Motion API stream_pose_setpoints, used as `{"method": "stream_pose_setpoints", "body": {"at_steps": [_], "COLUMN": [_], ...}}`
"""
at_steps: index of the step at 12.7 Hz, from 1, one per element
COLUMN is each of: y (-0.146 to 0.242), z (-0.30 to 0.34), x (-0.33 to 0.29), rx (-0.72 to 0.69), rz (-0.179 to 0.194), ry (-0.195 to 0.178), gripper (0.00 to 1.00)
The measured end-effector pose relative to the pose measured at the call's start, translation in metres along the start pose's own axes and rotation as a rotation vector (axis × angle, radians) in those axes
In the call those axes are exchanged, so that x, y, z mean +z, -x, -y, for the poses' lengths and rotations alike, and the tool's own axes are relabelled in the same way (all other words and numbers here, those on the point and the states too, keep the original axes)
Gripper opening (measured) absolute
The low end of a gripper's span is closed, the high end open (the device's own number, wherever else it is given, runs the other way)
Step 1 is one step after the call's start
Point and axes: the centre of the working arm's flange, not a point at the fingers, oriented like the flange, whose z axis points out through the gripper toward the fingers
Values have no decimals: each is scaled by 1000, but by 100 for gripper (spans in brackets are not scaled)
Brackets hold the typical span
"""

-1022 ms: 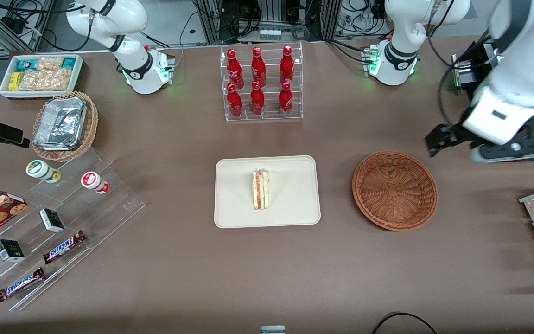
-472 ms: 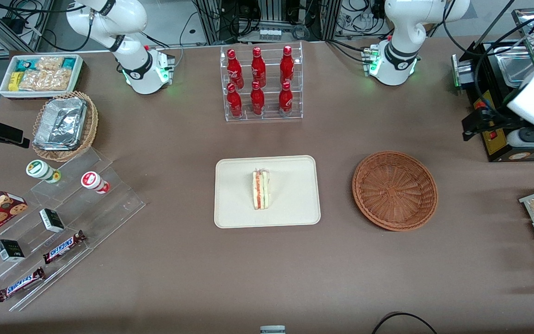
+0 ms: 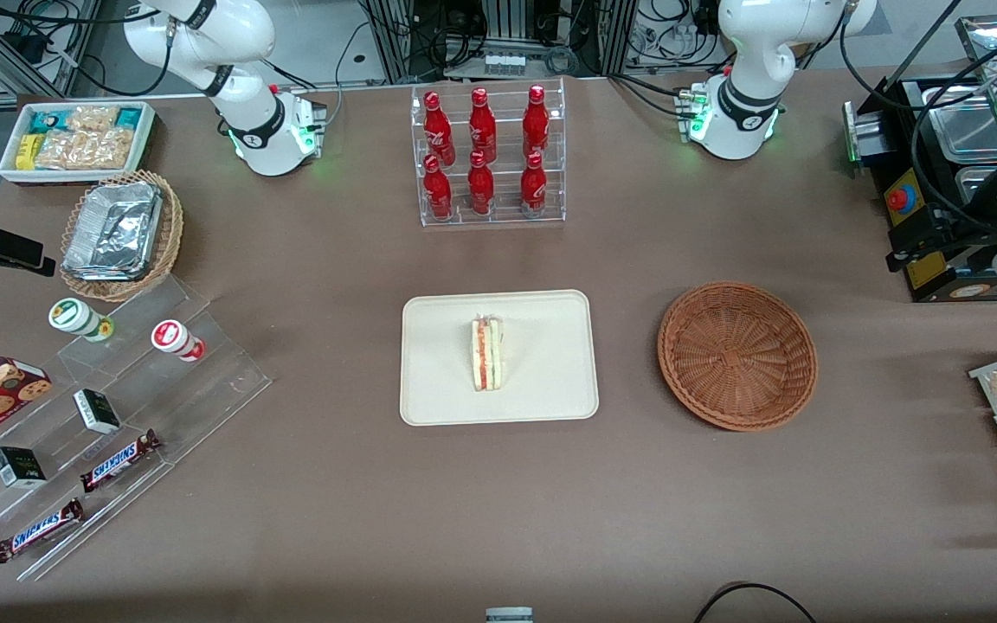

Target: Place sandwich from basket to tray

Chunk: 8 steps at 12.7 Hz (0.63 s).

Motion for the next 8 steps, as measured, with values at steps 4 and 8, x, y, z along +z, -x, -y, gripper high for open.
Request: {"method": "stream_pose_setpoints", "body": {"at_steps": [4,8], "y": [-1,1], "z": [1,-17], "x": [1,3], "rx": [-2,35], "rz": [7,26], "ry": [-1,-26], "gripper": [100,100]}}
